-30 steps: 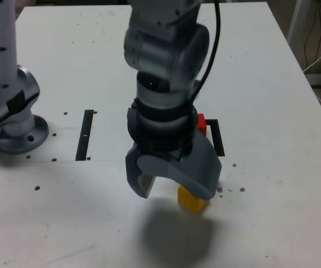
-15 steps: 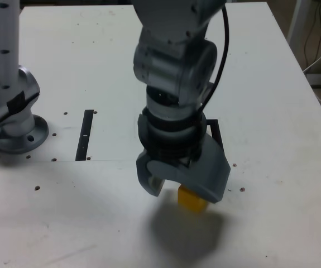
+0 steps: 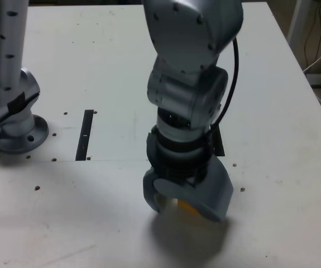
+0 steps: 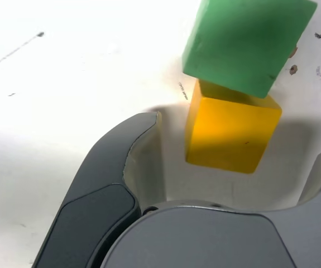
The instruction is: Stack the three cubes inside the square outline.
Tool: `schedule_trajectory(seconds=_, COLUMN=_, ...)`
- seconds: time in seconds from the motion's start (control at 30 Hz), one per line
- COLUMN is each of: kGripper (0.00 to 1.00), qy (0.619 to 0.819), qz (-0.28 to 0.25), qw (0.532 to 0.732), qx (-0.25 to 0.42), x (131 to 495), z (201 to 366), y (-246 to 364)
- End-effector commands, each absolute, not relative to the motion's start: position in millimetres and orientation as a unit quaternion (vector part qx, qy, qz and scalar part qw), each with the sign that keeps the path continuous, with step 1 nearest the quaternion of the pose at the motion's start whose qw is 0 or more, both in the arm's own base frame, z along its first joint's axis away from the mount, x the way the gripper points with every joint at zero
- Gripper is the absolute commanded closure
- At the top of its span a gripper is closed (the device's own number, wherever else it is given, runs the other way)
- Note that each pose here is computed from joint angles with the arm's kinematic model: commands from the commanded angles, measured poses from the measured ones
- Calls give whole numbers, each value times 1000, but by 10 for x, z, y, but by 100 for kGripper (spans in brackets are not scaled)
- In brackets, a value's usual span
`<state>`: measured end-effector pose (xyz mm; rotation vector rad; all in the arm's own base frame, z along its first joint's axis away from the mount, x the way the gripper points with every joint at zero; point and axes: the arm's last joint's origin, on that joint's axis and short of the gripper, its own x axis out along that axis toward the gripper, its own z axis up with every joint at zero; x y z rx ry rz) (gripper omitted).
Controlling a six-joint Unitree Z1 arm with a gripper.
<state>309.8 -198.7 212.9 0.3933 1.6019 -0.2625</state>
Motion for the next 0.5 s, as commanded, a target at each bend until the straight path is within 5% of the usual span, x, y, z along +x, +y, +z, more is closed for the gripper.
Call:
schedule_trajectory(seconds=0.0, kGripper=12, qy=716, qz=-115, qw=667, qx=174, x=3110, z=2072, y=-1978)
schedule_trajectory(seconds=0.47, kGripper=21, qy=726, qz=-120, qw=653, qx=180, x=3161, z=2015, y=-1914)
